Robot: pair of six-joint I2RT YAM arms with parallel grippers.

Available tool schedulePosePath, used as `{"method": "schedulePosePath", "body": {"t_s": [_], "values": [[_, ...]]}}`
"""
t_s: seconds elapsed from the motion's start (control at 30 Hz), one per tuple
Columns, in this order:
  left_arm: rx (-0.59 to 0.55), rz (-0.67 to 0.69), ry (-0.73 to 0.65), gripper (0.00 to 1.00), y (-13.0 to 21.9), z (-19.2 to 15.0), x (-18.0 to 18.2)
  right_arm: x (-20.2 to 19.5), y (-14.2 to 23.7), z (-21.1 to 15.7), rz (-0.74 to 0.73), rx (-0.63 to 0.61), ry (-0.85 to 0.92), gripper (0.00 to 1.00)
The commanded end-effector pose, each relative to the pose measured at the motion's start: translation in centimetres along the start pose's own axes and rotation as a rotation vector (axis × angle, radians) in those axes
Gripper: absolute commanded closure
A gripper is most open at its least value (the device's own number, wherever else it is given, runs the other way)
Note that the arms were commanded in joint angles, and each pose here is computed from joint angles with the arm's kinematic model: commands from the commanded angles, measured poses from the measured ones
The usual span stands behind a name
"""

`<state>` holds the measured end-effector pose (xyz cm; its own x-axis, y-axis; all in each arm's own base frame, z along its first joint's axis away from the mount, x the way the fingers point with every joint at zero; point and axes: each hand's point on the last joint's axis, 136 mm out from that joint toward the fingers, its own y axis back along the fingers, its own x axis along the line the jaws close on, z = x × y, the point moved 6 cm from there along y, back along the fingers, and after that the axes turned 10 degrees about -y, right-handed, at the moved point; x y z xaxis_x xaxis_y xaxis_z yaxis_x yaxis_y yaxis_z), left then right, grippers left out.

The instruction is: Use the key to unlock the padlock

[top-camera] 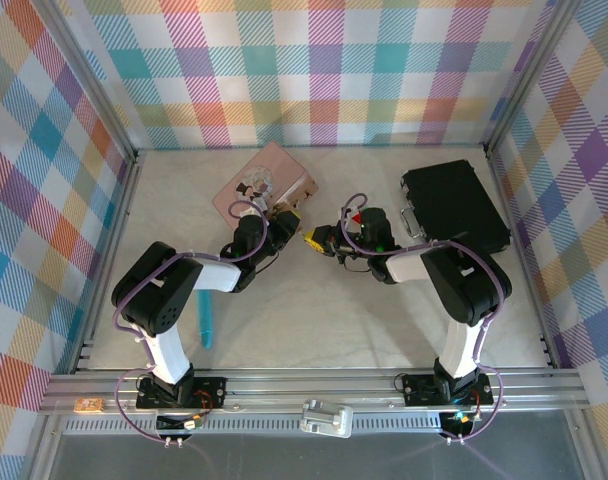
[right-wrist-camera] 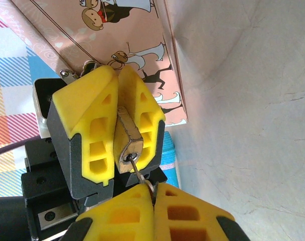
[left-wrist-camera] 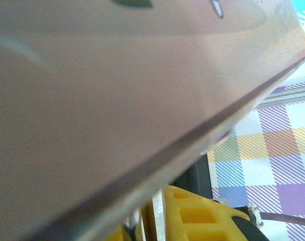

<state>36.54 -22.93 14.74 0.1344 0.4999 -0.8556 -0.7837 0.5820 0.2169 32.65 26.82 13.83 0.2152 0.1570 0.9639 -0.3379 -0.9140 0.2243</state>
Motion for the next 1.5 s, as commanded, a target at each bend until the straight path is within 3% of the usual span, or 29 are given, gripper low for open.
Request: {"method": "schedulePosePath", "body": {"t_s": [0.0,0.23,0.67,1.07,1.47], "values": [[0.043,-0.170,-0.010,1.00,0.8,-0.5,-3.9,3.3,-0.5,0.5,0.075,-0.036,0.119,1.00],[0.053,-0.119,0.005,1.00,0.8,-0.7,-4.0,3.3,-0.7,-0.2,-0.084,-0.107,0.288,1.00],[0.048,-0.130,0.050,1.00,0.6,-0.9,-4.4,3.8,-0.3,-0.4,-0.166,-0.207,0.365,1.00],[0.060,-0.184,0.007,1.00,0.7,-1.2,-4.8,3.6,-0.6,1.0,-0.036,-0.079,0.006,1.00],[0.054,-0.175,0.000,1.00,0.8,-1.6,-4.4,3.8,-1.2,1.0,0.064,-0.010,-0.209,1.00]]}}
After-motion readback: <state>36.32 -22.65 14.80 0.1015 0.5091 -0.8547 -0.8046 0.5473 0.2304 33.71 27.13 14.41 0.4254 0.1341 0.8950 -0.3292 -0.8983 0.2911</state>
